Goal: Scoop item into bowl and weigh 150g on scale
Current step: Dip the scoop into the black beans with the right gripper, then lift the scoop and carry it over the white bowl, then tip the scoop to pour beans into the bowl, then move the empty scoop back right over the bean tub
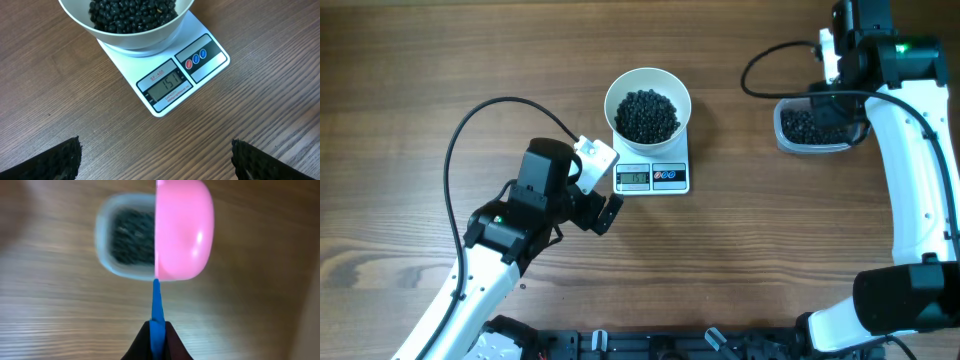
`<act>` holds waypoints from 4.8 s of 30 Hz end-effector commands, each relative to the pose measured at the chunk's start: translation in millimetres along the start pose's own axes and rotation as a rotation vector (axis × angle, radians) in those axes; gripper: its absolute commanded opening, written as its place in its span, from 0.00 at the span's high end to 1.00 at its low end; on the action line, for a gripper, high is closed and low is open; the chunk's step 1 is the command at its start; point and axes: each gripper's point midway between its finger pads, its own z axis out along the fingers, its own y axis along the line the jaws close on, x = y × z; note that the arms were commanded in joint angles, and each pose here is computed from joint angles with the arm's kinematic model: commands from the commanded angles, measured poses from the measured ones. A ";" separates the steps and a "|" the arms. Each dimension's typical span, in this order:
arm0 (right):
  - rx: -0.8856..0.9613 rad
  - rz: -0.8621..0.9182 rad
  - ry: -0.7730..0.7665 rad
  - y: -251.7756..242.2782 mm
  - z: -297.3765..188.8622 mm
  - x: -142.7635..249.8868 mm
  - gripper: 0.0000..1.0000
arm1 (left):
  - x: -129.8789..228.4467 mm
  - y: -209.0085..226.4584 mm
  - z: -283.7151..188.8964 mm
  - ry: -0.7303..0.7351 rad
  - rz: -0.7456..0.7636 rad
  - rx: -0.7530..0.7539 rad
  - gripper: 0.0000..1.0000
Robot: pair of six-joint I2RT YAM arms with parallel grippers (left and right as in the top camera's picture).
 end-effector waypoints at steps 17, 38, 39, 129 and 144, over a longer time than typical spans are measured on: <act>-0.593 -0.290 -0.464 185.7 -79.9 -91.7 0.96 | 2.1 0.3 1.3 0.006 0.004 0.003 0.00; -0.606 -0.367 -0.290 234.7 -28.8 -74.2 0.96 | 2.1 0.3 1.3 0.006 0.004 0.003 0.00; -0.589 -0.369 -0.265 234.6 -22.0 -71.2 0.96 | 2.1 0.3 1.3 0.006 0.004 0.003 0.00; -0.705 -0.248 -0.101 231.3 21.6 -64.2 0.96 | 2.2 0.3 1.3 0.006 0.004 0.003 0.00; -0.809 -0.236 -0.311 209.5 -63.5 -75.1 0.96 | 2.1 0.3 1.3 0.006 0.004 0.003 0.00</act>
